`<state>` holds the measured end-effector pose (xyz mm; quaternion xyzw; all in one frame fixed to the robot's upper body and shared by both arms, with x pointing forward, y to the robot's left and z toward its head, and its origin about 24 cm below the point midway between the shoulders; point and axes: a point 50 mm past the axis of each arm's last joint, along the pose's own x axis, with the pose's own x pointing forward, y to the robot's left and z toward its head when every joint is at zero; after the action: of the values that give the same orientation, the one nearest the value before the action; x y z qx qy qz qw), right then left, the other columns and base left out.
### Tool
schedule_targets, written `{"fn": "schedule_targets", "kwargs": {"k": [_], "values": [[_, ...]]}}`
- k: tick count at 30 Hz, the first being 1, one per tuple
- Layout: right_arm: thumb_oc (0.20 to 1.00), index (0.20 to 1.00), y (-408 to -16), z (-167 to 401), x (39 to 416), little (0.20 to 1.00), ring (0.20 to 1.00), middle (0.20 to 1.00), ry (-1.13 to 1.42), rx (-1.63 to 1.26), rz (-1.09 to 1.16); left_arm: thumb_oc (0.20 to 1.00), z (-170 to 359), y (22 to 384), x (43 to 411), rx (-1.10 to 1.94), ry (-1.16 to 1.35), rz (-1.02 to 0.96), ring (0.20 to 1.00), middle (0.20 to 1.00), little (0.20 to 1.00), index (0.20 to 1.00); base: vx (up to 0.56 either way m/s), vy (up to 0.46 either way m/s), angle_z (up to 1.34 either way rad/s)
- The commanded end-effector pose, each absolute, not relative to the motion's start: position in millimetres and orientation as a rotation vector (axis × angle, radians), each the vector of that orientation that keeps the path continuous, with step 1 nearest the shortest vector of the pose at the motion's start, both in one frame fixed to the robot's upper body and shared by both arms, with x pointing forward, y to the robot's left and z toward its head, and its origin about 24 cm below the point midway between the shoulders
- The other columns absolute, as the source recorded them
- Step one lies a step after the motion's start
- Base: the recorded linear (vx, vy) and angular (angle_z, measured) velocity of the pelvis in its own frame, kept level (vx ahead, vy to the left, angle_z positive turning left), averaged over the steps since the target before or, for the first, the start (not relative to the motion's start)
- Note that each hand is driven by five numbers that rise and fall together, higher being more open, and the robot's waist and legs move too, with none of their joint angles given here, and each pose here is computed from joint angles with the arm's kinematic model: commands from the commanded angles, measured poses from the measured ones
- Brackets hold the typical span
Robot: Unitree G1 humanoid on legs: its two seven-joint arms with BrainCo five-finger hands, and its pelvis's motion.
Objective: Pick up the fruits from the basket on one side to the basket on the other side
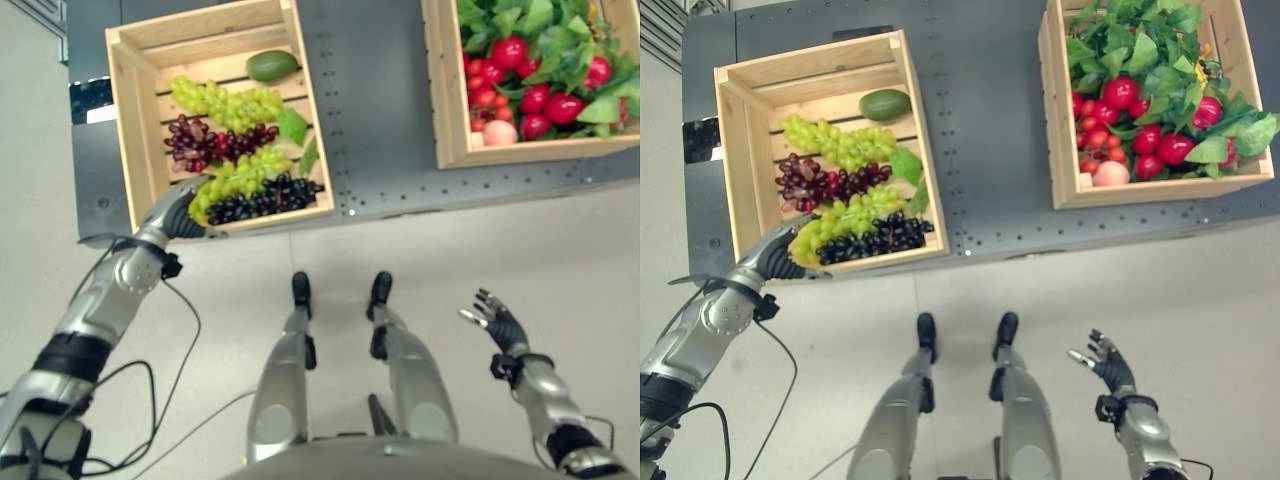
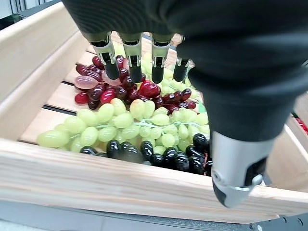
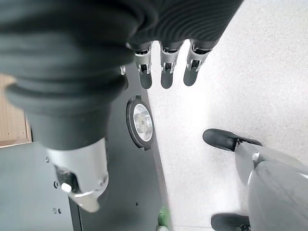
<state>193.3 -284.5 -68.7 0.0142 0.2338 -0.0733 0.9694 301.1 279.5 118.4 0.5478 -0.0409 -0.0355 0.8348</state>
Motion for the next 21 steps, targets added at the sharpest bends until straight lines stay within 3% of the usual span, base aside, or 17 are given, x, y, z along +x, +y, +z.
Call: {"fn": "schedule_targets", "kwargs": {"k": [1,21], "values": [[1.000,1.000,-294,-63,187,1.000,1.000,1.000,0.458,-0.008,-0.151,1.000,137,283,309,1.176,-0.151,-0.019,1.000,1.000,1.000,1.000,0.00,0.000,0.00],[1.000,1.000,-286,-61,192,1.000,1.000,1.000,0.451,-0.019,-0.091,1.000,168,288,347,1.266,-0.151,0.088,1.000,1.000,1.000,1.000,0.01,0.000,-0.01]]}}
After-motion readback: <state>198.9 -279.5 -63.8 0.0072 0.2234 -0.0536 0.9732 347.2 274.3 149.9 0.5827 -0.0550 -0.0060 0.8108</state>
